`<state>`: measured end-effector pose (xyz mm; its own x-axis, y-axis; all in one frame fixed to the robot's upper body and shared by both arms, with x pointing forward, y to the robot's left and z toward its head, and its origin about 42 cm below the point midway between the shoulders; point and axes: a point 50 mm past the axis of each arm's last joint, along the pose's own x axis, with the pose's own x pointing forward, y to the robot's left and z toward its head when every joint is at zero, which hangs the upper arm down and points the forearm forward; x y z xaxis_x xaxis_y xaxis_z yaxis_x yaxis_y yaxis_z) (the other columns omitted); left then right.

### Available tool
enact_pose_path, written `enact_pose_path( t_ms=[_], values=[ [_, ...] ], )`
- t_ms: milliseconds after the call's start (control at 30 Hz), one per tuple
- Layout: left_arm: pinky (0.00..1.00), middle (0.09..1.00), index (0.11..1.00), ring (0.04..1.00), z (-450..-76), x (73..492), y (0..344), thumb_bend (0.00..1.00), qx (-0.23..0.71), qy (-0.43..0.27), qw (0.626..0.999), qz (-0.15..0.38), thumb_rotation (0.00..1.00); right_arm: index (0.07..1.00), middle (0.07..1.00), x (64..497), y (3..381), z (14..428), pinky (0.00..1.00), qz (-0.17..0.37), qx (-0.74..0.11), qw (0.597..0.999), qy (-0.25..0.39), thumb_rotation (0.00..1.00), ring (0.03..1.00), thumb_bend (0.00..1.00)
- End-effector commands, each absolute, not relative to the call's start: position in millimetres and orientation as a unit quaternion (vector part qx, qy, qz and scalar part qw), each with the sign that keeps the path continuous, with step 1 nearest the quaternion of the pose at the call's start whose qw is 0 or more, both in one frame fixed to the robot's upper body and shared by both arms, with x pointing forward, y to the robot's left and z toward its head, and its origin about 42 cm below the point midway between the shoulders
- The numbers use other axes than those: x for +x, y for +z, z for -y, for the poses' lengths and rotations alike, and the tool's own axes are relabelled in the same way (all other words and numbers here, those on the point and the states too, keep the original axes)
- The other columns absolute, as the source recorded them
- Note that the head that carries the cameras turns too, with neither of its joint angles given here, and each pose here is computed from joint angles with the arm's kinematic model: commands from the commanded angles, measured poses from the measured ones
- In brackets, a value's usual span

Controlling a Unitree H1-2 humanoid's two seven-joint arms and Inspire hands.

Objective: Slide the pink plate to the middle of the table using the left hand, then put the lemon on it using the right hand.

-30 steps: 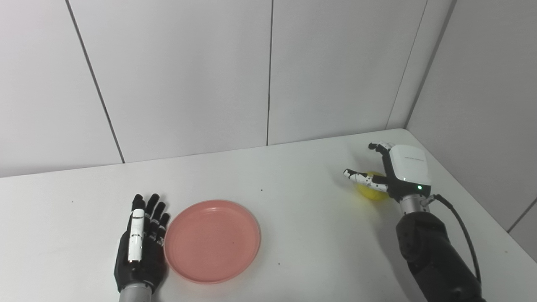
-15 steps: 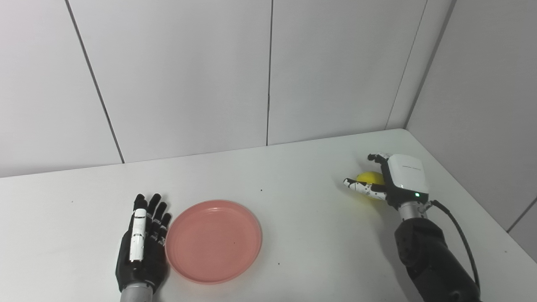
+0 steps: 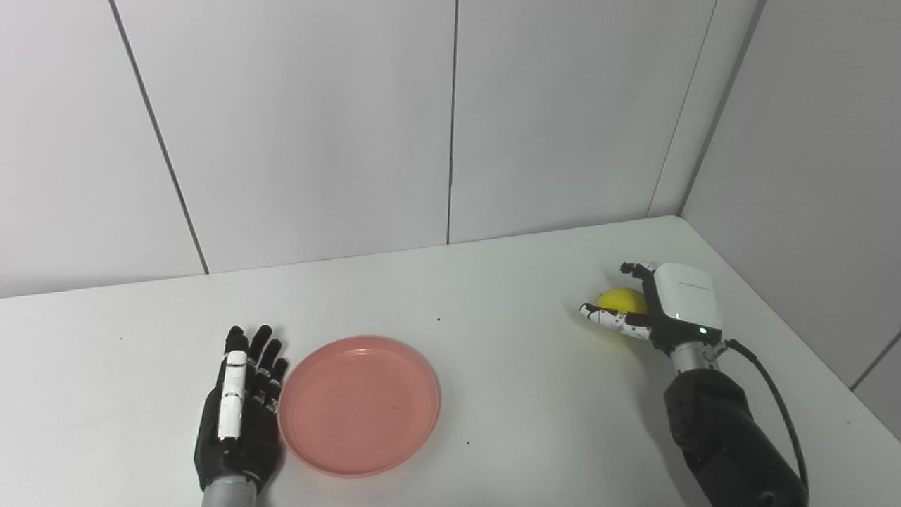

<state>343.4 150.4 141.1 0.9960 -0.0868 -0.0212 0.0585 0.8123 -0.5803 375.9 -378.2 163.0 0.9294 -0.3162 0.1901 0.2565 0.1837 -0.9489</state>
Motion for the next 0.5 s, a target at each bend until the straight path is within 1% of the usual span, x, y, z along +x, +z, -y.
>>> enact_pose_path(
  t_ms=[0,100,200,233,267,367,433,467],
  values=[
    [1.0,0.917,1.0,0.95,-143.0,339.0,140.1,0.5,-0.311,-0.037,0.949,-0.034,0.55,0.713,0.724,381.9,184.4,388.3,0.61,-0.009,-0.62,0.757,-0.205,0.8,0.667,0.79],
    [1.0,0.92,1.0,0.956,-143.5,338.6,140.2,0.49,-0.31,-0.038,0.95,-0.034,0.56,0.72,0.731,381.7,181.7,388.7,0.62,-0.017,-0.622,0.757,-0.198,0.82,0.679,0.79],
    [1.0,0.925,1.0,0.957,-144.0,338.5,140.2,0.49,-0.307,-0.04,0.95,-0.033,0.56,0.713,0.73,381.1,177.6,386.8,0.61,-0.022,-0.623,0.757,-0.194,0.8,0.679,0.79],
    [1.0,0.924,1.0,0.957,-144.1,338.5,140.2,0.49,-0.307,-0.04,0.95,-0.033,0.57,0.709,0.724,381.0,176.6,386.4,0.57,-0.023,-0.623,0.757,-0.194,0.79,0.663,0.79],
    [1.0,0.924,1.0,0.957,-144.0,338.5,140.2,0.49,-0.308,-0.04,0.95,-0.033,0.57,0.709,0.724,380.5,175.6,385.6,0.57,-0.024,-0.624,0.757,-0.193,0.79,0.662,0.79],
    [1.0,0.922,1.0,0.958,-143.7,338.6,140.3,0.49,-0.309,-0.039,0.95,-0.034,0.56,0.698,0.684,379.5,172.2,384.1,0.5,-0.025,-0.624,0.758,-0.189,0.76,0.606,0.77],
    [1.0,0.918,1.0,0.955,-143.4,338.6,140.4,0.49,-0.309,-0.038,0.95,-0.035,0.56,0.67,0.647,379.4,169.2,384.1,0.44,-0.02,-0.623,0.759,-0.19,0.72,0.558,0.77],
    [1.0,0.916,1.0,0.955,-143.2,338.6,140.4,0.49,-0.309,-0.038,0.95,-0.035,0.56,0.649,0.629,379.4,167.4,383.8,0.43,-0.019,-0.621,0.76,-0.191,0.66,0.54,0.76]
  ],
)
